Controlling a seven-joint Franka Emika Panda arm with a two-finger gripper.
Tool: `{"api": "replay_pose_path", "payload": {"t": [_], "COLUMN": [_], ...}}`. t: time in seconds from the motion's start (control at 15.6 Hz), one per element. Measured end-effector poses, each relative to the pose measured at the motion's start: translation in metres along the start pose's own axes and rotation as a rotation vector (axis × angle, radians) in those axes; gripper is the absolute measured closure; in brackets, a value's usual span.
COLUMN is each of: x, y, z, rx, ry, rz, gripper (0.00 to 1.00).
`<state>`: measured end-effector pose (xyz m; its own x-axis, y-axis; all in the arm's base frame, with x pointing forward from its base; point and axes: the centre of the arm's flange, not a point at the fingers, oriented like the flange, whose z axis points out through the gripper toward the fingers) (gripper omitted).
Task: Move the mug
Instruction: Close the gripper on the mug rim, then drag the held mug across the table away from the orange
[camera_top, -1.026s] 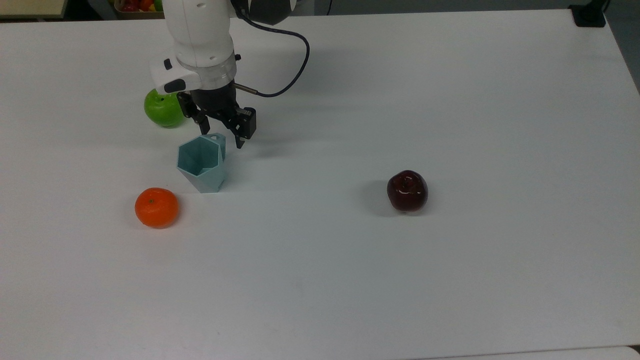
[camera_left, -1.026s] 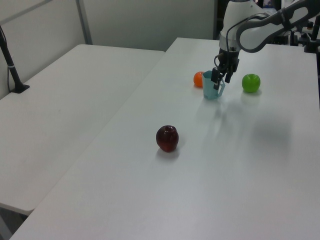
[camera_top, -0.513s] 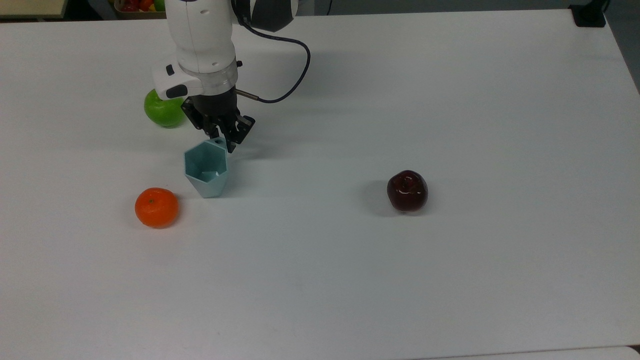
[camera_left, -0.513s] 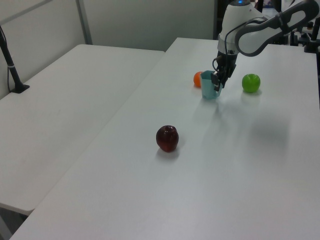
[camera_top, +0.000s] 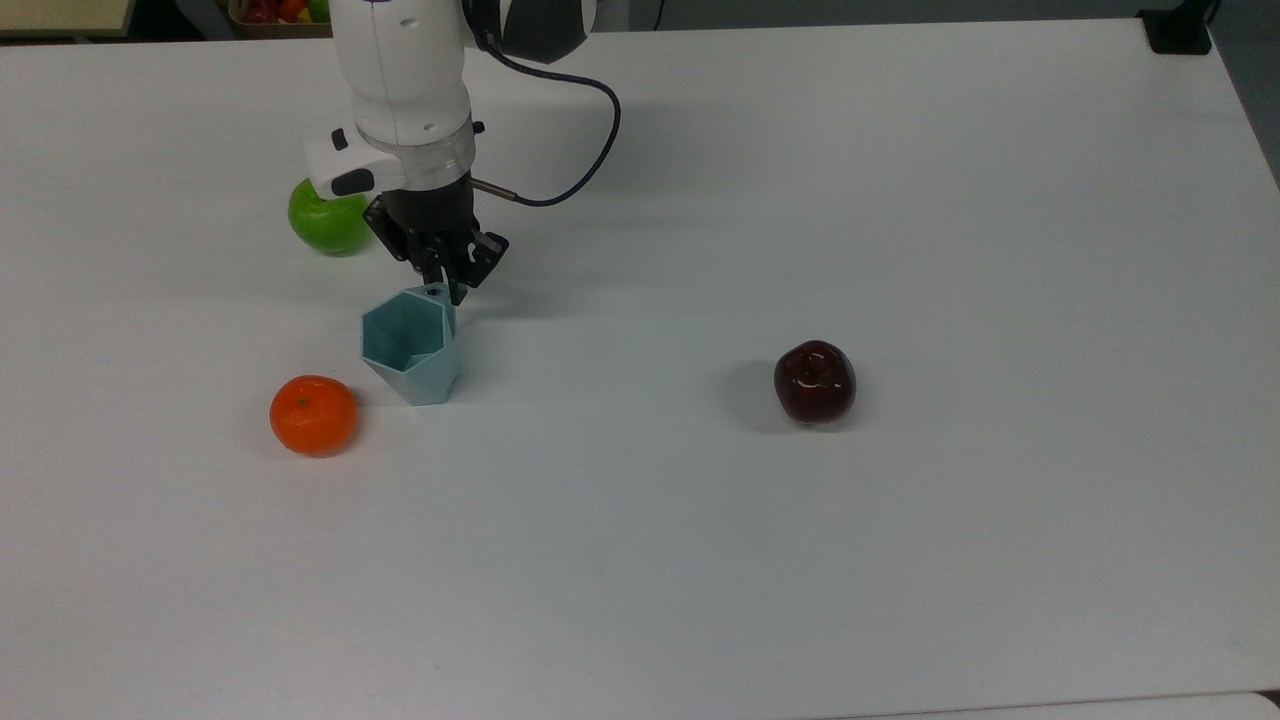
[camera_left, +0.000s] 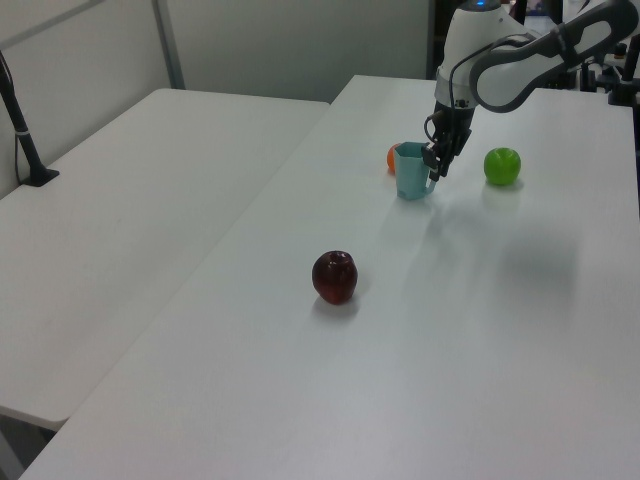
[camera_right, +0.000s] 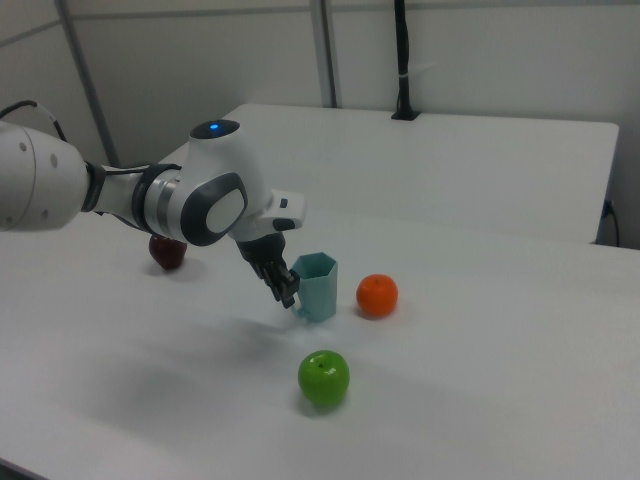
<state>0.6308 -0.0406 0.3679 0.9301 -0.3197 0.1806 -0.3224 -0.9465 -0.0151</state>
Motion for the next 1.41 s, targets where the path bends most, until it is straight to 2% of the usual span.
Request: {"api": "replay_pose_path", "payload": {"t": [0.38, 0.77, 1.15, 1.41], "x": [0.003, 0.009, 0.007, 0.003], "y": [0.001, 0.007, 0.022, 0.025], "z": [-0.009, -0.046, -0.064, -0.069], "rx": [0.004, 0.018, 0.005, -0.012], "ry": [0.016, 0.071, 0.048, 0.024], "rz": [0.005, 0.016, 0.035, -0.014], "gripper": [0.76, 0.76, 0.76, 0.76]}}
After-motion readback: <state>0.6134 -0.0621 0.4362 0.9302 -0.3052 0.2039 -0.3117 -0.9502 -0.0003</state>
